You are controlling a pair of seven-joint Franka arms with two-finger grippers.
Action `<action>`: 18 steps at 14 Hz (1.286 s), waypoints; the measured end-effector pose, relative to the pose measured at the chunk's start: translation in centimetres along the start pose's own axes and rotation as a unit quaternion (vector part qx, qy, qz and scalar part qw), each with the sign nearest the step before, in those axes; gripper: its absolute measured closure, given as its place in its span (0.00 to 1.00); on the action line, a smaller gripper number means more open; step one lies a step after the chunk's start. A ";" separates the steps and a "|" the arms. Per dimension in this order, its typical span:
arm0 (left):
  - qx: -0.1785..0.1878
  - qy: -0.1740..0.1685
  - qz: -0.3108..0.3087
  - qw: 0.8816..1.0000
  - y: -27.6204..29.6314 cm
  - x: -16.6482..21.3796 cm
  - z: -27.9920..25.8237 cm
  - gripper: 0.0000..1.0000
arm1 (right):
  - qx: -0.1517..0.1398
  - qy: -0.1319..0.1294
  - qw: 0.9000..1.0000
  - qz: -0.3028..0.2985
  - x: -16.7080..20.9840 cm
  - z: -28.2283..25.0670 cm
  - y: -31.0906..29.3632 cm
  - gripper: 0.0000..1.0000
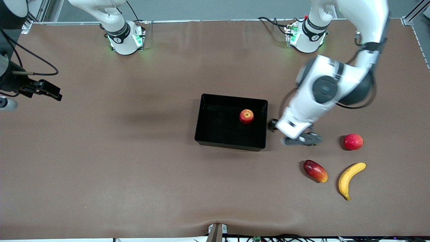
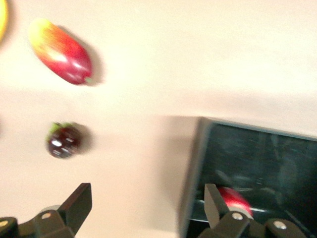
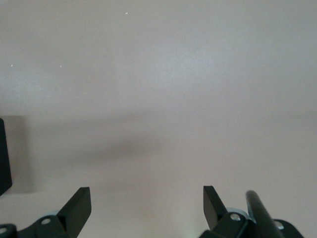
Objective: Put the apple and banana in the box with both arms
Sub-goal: 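Move the left gripper over the yellow banana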
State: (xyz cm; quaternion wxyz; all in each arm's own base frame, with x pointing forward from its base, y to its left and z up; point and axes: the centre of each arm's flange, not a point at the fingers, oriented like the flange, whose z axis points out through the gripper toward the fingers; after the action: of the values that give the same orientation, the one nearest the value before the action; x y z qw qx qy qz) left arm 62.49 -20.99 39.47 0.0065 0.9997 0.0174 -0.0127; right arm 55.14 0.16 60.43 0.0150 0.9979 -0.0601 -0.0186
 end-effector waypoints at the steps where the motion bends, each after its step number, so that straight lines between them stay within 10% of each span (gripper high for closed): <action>1: 0.000 -0.003 0.012 1.000 -2.9 1.1 0.4 0.00 | 0.000 0.001 1.000 0.001 -0.4 0.1 0.3 0.00; 9: 0.019 0.045 0.146 0.988 -20.3 7.4 8.7 0.00 | 0.002 0.005 0.999 -0.034 -0.1 0.9 3.1 0.00; 18: 0.048 0.084 0.391 0.915 -26.8 12.7 15.4 0.00 | 0.001 0.005 0.999 -0.036 -0.2 0.8 2.8 0.00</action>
State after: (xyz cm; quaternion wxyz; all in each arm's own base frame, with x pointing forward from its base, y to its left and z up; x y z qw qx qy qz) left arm 73.81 5.99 23.41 -0.0382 0.9233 -0.3749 0.0738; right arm 54.61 -2.64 59.68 0.0131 0.9995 -0.0238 -0.0140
